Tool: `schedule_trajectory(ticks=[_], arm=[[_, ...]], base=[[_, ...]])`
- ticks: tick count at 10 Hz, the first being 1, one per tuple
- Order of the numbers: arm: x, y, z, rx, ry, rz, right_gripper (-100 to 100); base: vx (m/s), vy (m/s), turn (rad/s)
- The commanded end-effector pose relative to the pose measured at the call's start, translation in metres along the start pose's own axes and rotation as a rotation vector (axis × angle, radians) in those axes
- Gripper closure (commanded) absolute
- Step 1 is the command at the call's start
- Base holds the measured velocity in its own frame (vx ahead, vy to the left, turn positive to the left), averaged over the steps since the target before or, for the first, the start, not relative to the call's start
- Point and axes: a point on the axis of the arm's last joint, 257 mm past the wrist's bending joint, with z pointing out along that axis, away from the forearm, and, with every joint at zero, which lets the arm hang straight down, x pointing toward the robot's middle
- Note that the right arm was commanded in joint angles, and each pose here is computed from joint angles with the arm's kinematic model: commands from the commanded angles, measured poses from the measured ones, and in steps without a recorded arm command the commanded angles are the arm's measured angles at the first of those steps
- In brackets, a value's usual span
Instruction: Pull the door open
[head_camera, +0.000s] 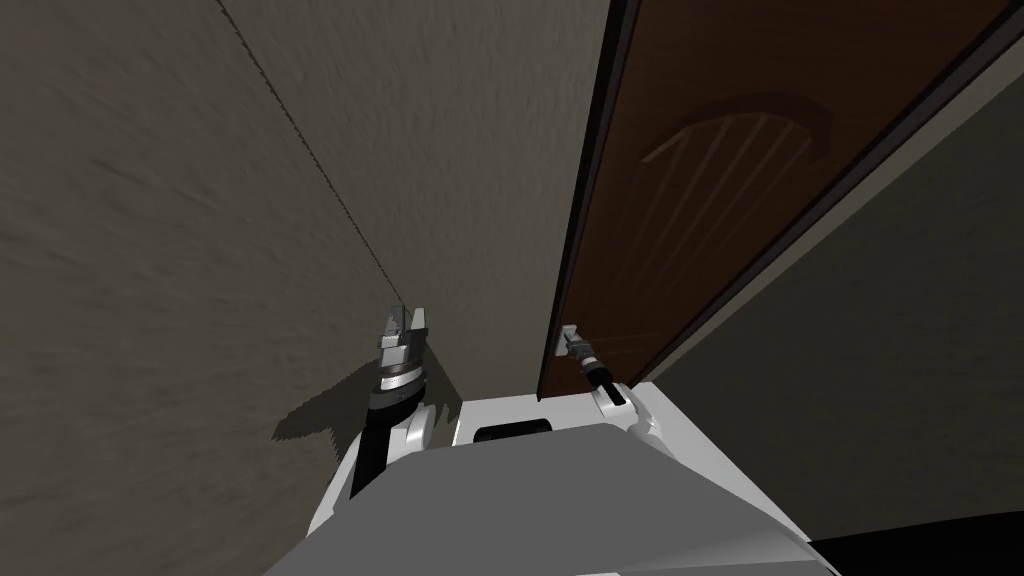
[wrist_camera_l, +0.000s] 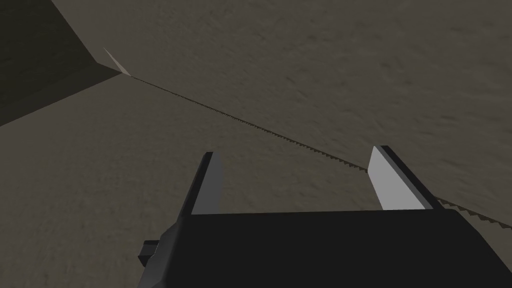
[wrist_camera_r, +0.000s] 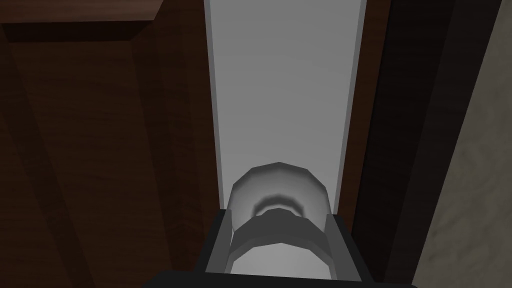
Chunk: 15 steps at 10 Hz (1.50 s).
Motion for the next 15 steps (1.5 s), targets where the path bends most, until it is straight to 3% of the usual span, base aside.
schedule_trajectory(ticks=[1, 4, 7, 8, 9, 12, 13, 14, 15], arm=[[0.006, -0.009, 0.0038, 0.036, 0.021, 0.055, 100], [0.02, -0.026, 0.011, 0.107, 0.063, 0.177, 100], [0.029, -0.033, 0.0131, 0.141, 0.087, 0.238, 100], [0.038, -0.039, 0.0156, 0.175, 0.112, 0.302, 100], [0.038, -0.04, 0.0156, 0.177, 0.111, 0.31, 100], [0.058, -0.049, 0.0198, 0.244, 0.165, 0.447, 100], [0.058, -0.05, 0.0197, 0.249, 0.161, 0.469, 100], [0.069, -0.052, 0.0218, 0.278, 0.191, 0.529, 100], [0.069, -0.052, 0.0215, 0.285, 0.189, 0.559, 100]], base=[[-0.043, 0.001, -0.044], [-0.068, 0.025, -0.058], [-0.051, 0.003, -0.03], [-0.051, -0.006, -0.1], [-0.046, 0.0, -0.029], [-0.044, 0.0, -0.048], [-0.053, -0.001, -0.047], [-0.061, -0.002, -0.05], [-0.042, -0.002, -0.066]])
